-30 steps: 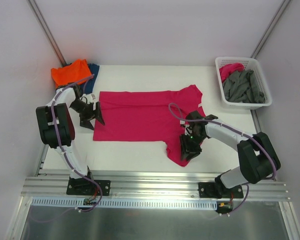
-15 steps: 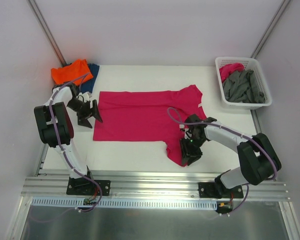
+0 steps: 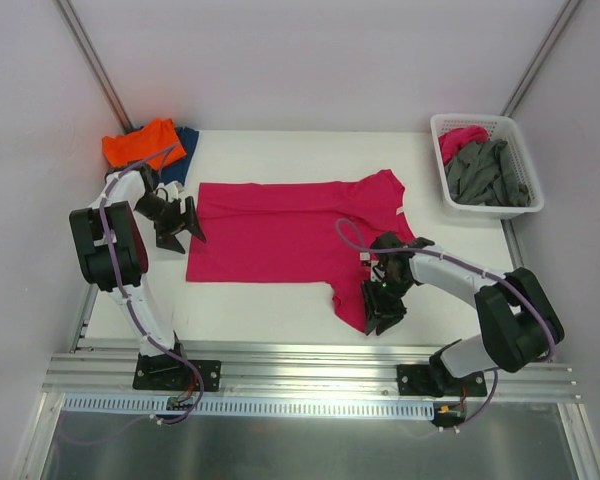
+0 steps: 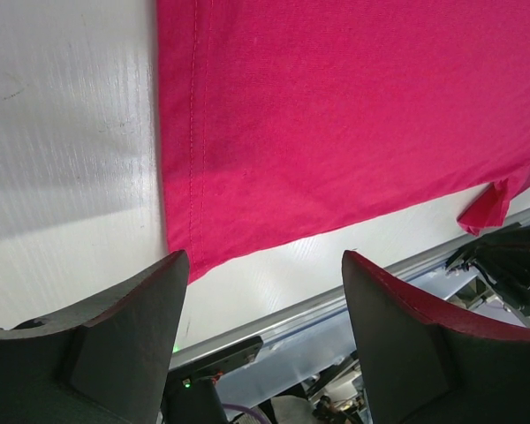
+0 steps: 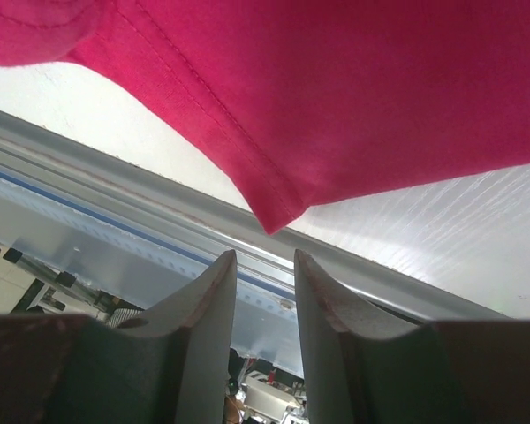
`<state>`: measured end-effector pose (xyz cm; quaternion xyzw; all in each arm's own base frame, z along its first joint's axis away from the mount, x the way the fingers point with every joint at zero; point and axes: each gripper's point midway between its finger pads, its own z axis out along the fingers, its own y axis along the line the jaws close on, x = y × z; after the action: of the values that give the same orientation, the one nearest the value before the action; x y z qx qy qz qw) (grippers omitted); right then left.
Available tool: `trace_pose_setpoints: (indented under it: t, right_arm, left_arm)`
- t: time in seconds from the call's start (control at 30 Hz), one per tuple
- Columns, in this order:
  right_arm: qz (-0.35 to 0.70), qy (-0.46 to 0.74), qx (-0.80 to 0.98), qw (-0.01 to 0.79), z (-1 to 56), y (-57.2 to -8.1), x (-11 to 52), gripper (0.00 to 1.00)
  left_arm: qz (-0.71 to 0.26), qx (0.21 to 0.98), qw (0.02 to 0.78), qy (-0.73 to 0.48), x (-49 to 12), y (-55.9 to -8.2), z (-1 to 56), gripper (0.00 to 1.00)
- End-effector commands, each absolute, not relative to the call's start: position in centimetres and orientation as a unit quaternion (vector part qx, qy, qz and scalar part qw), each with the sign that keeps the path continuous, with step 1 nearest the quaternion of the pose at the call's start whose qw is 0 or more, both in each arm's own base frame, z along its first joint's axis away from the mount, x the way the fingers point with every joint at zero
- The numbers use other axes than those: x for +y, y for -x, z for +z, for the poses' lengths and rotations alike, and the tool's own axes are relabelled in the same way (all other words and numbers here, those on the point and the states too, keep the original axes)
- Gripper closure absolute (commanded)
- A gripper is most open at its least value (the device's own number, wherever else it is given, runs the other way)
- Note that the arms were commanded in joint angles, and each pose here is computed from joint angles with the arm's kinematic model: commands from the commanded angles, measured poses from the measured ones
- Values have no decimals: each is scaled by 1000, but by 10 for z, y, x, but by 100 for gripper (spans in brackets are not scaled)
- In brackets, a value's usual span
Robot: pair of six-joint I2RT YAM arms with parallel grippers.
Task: Fold and stack the t-shirts
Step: Fold the tshirt
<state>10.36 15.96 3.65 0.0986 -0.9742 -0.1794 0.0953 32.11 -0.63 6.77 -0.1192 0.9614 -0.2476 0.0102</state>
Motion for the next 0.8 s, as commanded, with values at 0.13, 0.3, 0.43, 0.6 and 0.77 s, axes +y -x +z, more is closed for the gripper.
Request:
trace_pose_setpoints:
  t: [0.13, 0.3, 0.43, 0.6, 0.77]
  right_arm:
    - [-179, -90, -972, 119, 30, -100, 163, 65]
    - [-178, -86, -973, 119, 23, -103, 164, 66]
    - [-179, -92, -973, 114, 23, -109, 167, 74]
    - [-176, -91, -974, 107, 20, -113, 166, 83]
    - [-177, -94, -975, 98, 23, -119, 167, 99]
  left_arm:
    - [-268, 955, 1, 128, -12, -316, 75, 29]
    - [-273, 953, 4, 128, -13, -317, 79, 29]
    - [-274, 953, 2, 132, -11, -312, 80, 29]
    - [-267, 953, -7, 143, -3, -301, 74, 29]
    - [-263, 951, -10, 160, 8, -292, 73, 29]
